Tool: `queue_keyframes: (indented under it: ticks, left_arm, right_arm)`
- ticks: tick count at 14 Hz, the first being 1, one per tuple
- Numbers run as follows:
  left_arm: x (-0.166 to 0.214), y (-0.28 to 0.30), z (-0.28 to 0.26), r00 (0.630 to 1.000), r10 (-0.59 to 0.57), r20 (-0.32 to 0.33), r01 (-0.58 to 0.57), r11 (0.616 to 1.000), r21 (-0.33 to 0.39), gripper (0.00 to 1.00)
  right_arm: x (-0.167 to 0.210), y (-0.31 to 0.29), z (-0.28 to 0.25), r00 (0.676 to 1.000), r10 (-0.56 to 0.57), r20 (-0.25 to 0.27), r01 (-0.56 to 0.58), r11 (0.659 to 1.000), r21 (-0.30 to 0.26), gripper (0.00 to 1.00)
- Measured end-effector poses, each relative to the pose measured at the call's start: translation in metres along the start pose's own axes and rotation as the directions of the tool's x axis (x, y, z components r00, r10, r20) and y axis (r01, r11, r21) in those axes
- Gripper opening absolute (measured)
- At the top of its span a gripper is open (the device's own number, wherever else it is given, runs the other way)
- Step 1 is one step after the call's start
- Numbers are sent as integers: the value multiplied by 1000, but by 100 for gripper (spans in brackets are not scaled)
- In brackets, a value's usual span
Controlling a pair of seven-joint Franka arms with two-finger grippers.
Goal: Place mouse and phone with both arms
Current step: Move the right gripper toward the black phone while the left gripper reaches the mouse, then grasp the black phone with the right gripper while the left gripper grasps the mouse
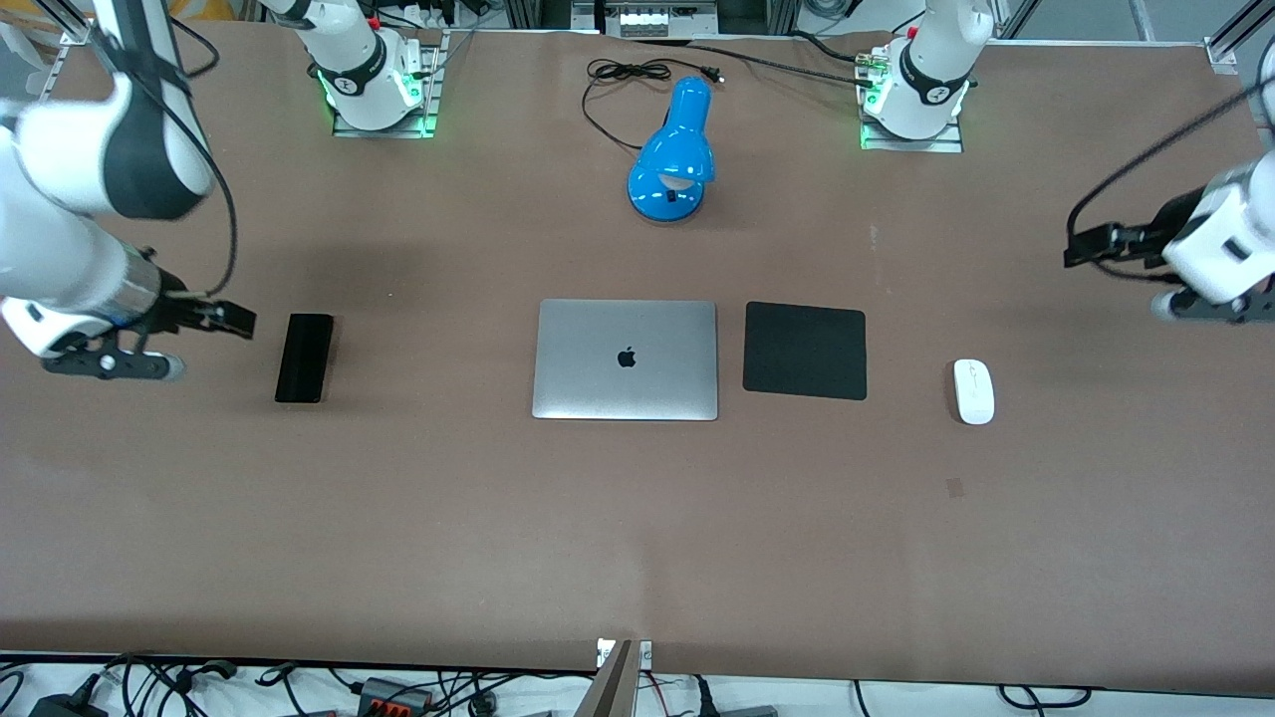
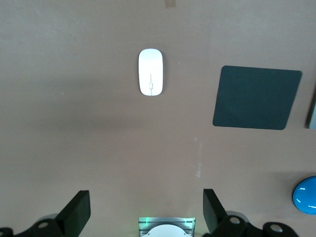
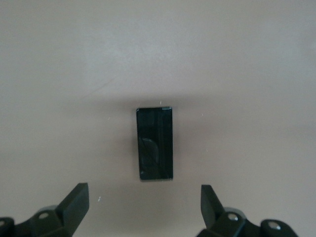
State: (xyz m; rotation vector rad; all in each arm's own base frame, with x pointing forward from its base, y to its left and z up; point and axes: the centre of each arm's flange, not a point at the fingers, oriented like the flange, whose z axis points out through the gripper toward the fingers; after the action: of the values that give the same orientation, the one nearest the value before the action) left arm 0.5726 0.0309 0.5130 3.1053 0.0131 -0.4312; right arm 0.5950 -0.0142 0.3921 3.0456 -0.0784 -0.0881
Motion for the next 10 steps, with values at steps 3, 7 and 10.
queue_keyframes:
  ticks: [3,7,10]
  left_arm:
    - [46,-5,43,1000,-7,11,6,1000,4,100]
    - [104,-5,115,995,1,-104,1,1000,16,100]
    - [117,-3,168,981,7,-193,-3,1000,22,100]
  right_arm:
    - [-15,3,78,999,7,-32,-7,1000,10,100]
    - [-15,5,152,999,21,-26,-20,1000,13,100]
    - [-14,10,190,998,60,-8,-60,998,33,100]
